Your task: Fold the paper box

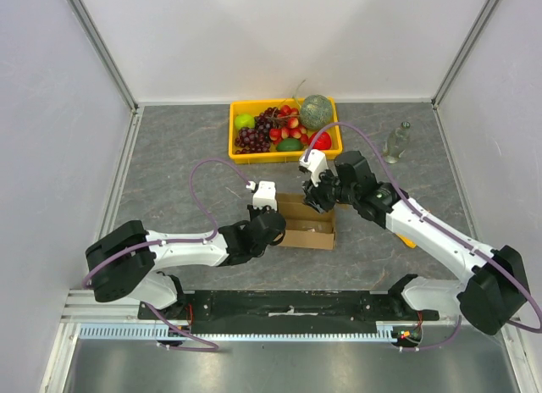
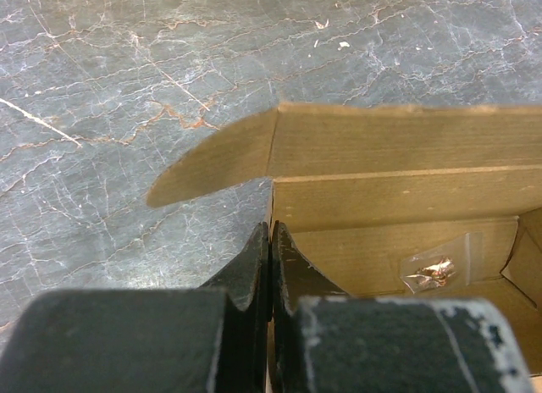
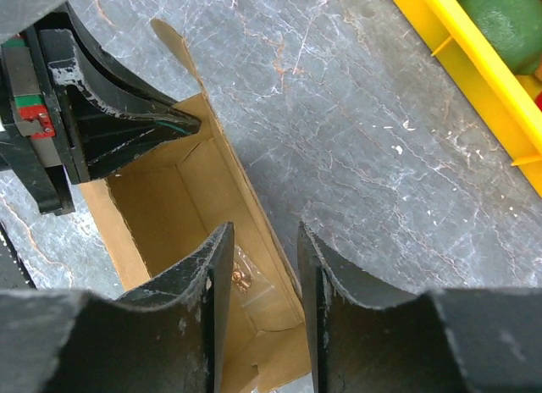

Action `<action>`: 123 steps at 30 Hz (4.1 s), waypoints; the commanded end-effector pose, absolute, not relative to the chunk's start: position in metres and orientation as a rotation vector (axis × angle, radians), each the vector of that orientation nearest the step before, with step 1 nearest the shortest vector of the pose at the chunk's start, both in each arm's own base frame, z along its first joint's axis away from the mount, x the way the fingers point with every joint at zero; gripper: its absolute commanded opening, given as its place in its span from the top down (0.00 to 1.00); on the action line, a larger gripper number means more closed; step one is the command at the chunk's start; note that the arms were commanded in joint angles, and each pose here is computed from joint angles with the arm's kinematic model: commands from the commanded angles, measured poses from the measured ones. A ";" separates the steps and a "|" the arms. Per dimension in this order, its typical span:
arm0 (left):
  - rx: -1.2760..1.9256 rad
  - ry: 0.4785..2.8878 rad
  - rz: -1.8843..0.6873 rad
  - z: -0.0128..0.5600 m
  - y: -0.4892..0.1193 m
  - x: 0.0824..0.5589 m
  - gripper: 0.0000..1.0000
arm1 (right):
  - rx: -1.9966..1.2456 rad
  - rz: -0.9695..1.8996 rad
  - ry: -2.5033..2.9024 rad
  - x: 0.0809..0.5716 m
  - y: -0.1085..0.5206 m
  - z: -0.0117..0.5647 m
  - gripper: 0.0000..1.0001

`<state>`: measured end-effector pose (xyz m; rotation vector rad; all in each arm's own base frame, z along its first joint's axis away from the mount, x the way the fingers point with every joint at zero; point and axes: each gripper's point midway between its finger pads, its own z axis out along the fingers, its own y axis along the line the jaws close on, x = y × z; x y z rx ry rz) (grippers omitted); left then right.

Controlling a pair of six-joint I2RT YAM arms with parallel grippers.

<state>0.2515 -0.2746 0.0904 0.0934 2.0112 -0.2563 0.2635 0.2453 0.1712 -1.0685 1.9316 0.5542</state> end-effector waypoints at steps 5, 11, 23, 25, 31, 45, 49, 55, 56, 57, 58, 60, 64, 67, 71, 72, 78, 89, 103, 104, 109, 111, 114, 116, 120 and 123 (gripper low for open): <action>0.042 1.982 -0.245 0.097 -0.268 0.253 0.98 | -1.096 0.577 1.922 0.272 0.255 0.171 0.62; 0.041 1.981 -0.246 0.098 -0.268 0.252 0.98 | -1.118 0.589 1.918 0.271 0.257 0.167 0.85; 0.011 1.945 -0.311 0.126 -0.267 0.251 0.67 | -1.081 0.567 1.841 0.270 0.252 0.187 1.00; 0.009 1.931 -0.339 0.136 -0.268 0.250 0.64 | -1.081 0.570 1.831 0.269 0.253 0.190 1.00; 0.004 1.895 -0.417 0.165 -0.264 0.244 0.58 | -1.087 0.548 1.812 0.270 0.250 0.194 1.00; 0.273 1.775 -0.491 0.194 -0.247 0.256 0.57 | -1.188 0.548 1.798 0.275 0.259 0.199 1.00; 0.286 1.769 -0.749 0.209 -0.219 0.271 0.57 | -1.235 0.569 1.786 0.271 0.262 0.201 1.00; 0.503 1.828 -0.951 0.207 -0.235 0.251 0.55 | -1.318 0.600 1.782 0.270 0.269 0.199 1.00; 0.552 1.839 -0.987 0.203 -0.241 0.245 0.54 | -1.332 0.605 1.776 0.270 0.271 0.201 1.00; 0.595 1.848 -1.016 0.200 -0.245 0.241 0.54 | -1.344 0.610 1.780 0.270 0.272 0.199 1.00; 0.625 1.859 -1.035 0.196 -0.248 0.239 0.54 | -1.355 0.617 1.777 0.270 0.273 0.200 1.00; 0.676 1.866 -1.068 0.192 -0.253 0.235 0.54 | -1.371 0.621 1.779 0.271 0.275 0.200 1.00; 0.656 1.872 -1.042 0.187 -0.249 0.238 0.54 | -1.387 0.623 1.776 0.272 0.275 0.201 1.00; 0.592 1.876 -0.959 0.182 -0.238 0.245 0.54 | -1.405 0.628 1.767 0.271 0.275 0.202 1.00; 0.518 1.857 -0.857 0.178 -0.224 0.254 0.54 | -1.425 0.649 1.766 0.268 0.276 0.200 1.00; 0.501 1.850 -0.840 0.174 -0.220 0.254 0.54 | -1.429 0.653 1.763 0.268 0.276 0.200 1.00; 0.500 1.822 -0.833 0.165 -0.218 0.251 0.53 | -1.448 0.682 1.761 0.265 0.278 0.200 1.00; 0.481 1.805 -0.777 0.159 -0.214 0.262 0.42 | -1.463 0.718 1.764 0.260 0.280 0.199 1.00; 0.558 1.833 -0.857 0.141 -0.229 0.259 0.46 | -1.467 0.735 1.769 0.260 0.282 0.198 1.00; 0.555 1.830 -0.854 0.142 -0.229 0.259 0.47 | -1.467 0.735 1.769 0.260 0.282 0.198 1.00; 0.517 1.859 -0.805 0.139 -0.223 0.265 0.61 | -1.464 0.754 1.776 0.260 0.284 0.196 1.00; 0.511 1.858 -0.801 0.140 -0.222 0.265 0.65 | -1.458 0.755 1.781 0.261 0.284 0.195 1.00; 0.514 1.864 -0.803 0.138 -0.222 0.264 0.70 | -1.445 0.762 1.775 0.262 0.286 0.197 1.00; 0.518 1.866 -0.804 0.137 -0.223 0.264 0.74 | -1.426 0.755 1.774 0.265 0.287 0.199 0.94; 0.510 1.873 -0.792 0.137 -0.221 0.267 0.79 | -1.300 0.727 1.804 0.274 0.283 0.209 0.68; 0.508 1.872 -0.789 0.138 -0.221 0.267 0.79 | -1.147 0.684 1.863 0.281 0.273 0.210 0.63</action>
